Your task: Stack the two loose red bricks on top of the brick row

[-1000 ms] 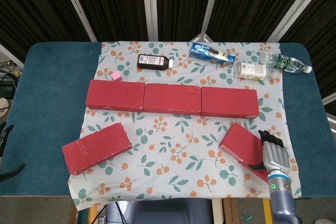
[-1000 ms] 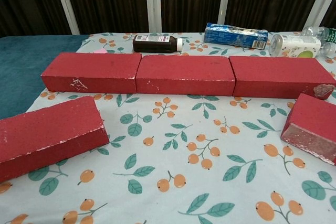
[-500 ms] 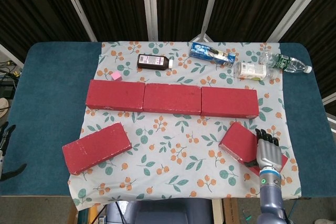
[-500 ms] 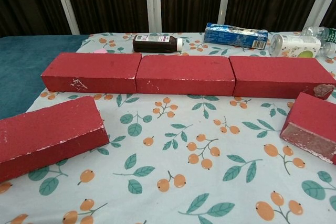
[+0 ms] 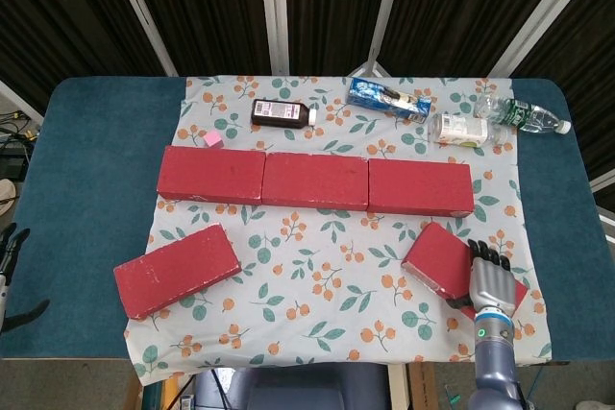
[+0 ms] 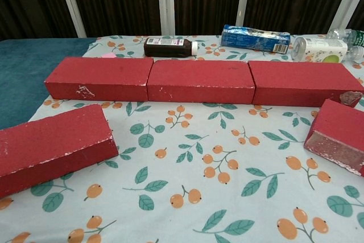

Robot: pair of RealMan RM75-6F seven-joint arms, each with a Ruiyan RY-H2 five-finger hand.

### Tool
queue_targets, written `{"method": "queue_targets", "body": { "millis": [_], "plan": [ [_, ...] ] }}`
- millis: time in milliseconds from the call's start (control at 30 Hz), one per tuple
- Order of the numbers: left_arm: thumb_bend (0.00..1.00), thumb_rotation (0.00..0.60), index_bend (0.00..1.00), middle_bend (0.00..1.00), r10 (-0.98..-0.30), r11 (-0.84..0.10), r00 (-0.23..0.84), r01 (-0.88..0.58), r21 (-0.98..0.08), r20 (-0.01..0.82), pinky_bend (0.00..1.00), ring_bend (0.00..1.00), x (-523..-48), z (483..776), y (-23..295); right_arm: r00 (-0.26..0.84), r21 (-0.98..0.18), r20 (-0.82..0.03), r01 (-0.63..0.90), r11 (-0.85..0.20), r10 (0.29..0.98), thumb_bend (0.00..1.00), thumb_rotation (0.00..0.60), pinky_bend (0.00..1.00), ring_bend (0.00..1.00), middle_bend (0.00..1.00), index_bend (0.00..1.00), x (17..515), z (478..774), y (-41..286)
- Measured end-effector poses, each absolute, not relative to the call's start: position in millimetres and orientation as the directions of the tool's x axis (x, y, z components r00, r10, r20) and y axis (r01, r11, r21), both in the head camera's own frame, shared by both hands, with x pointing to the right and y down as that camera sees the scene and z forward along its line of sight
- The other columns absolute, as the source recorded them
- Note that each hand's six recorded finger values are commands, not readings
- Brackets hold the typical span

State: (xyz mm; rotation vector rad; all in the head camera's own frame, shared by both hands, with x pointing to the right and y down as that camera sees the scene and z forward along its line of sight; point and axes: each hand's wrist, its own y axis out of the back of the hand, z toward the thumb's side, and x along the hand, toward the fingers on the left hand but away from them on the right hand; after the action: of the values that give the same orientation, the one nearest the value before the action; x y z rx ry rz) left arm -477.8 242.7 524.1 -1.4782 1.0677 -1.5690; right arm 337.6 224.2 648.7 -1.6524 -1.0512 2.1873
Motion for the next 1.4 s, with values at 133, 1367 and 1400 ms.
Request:
{"method": "queue_targets", "body": {
  "millis": [133,1367,1400],
  "plan": [
    [0.00,0.600,0.00,0.00,-0.913,-0.398,-0.086,-0.038,-0.917,0.400,0.08,0.00,-478.2,524.0,242.5,-0.354,-0.635,-0.763,0.250,-0.731,0.541,0.15,0.600,0.00,0.00,0.00,0.00,337.9,653.2,224.5],
    [0.00,0.600,0.00,0.00,-0.909,-0.406,-0.084,-0.042,-0.913,0.408,0.08,0.00,-477.2,524.9,243.2,-0.396,-0.683,-0.715,0.216,-0.698,0.577,0.15,0.600,0.00,0.33,0.39,0.10,343.6,646.7,210.2],
    [0.00,0.600,0.00,0.00,-0.910,-0.405,-0.083,-0.042,-0.913,0.407,0.08,0.00,-477.1,525.0,243.0,-0.395,-0.686,-0.712,0.214,-0.695,0.581,0.15,0.600,0.00,0.33,0.39,0.10,343.6,644.2,208.6]
  ]
}}
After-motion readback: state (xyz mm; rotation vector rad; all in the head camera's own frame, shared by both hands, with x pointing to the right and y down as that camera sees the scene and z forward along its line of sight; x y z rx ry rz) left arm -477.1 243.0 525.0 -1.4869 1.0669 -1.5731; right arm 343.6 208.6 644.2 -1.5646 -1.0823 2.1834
